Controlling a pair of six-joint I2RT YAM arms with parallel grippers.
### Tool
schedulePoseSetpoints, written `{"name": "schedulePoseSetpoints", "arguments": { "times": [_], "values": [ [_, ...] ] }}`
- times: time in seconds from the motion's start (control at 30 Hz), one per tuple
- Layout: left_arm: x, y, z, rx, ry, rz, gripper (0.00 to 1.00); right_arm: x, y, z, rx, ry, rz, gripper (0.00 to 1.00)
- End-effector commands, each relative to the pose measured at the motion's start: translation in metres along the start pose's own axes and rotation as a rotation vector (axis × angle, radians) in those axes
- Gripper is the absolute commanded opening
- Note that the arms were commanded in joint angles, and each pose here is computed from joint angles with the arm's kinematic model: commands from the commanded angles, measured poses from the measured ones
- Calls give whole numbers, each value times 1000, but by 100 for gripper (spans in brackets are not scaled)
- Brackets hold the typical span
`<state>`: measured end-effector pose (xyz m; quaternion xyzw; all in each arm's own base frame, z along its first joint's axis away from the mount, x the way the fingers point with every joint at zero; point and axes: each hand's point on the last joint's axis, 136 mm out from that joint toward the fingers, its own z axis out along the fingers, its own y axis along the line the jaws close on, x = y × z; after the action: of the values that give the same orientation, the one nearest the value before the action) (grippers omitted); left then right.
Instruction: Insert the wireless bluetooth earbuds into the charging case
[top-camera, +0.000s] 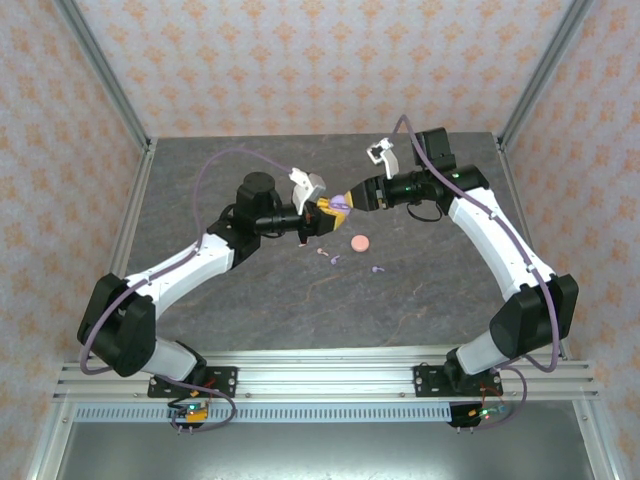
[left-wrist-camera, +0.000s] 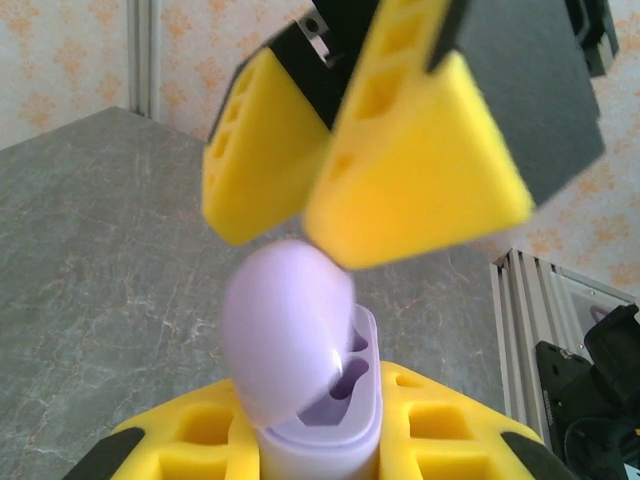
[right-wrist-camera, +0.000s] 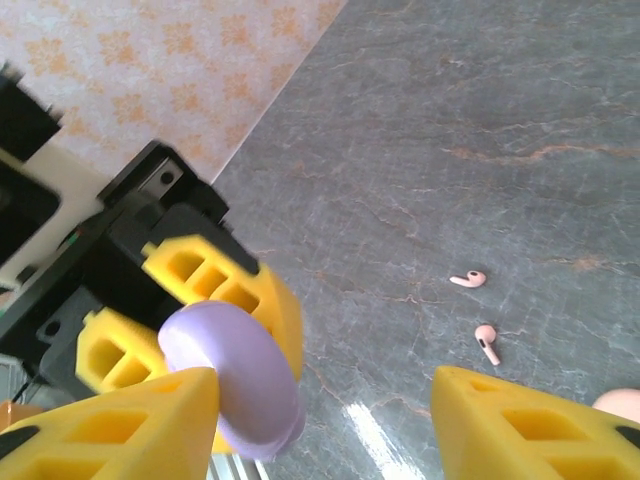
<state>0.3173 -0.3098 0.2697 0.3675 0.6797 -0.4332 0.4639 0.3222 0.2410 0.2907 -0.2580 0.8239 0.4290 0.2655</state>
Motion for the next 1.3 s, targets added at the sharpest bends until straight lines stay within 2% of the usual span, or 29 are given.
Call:
{"name": "schedulePoseSetpoints", "arguments": {
  "times": [0.0, 0.17, 0.33, 0.43, 0.57, 0.77, 1.03, 1.27],
  "values": [
    [-28, -30, -7, 63, -74, 150, 3, -6, -14, 3, 86, -10, 16, 59],
    [-23, -18, -5, 1, -53, 131, 2, -15, -25, -3, 172, -60, 36, 61],
    [-14, -11, -2, -24, -19, 91, 2, -24, -49, -18, 350, -146, 87, 63],
    [-7, -13, -2, -6, -7, 92, 2, -20, -70, -28, 476, -166, 141, 63],
    [-7, -14, -2, 4, -52, 79, 0, -3, -98, -35, 607, -139, 219, 63],
    [-5, -16, -2, 34, -76, 50, 1, 41, -106, -21, 584, 9, 254, 62],
    [7, -17, -5, 49, -72, -6, 1, 121, -119, 6, 549, 209, 326, 59],
    [18, -21, -13, 28, -40, -21, 1, 159, -124, 25, 491, 300, 344, 55]
  ]
}}
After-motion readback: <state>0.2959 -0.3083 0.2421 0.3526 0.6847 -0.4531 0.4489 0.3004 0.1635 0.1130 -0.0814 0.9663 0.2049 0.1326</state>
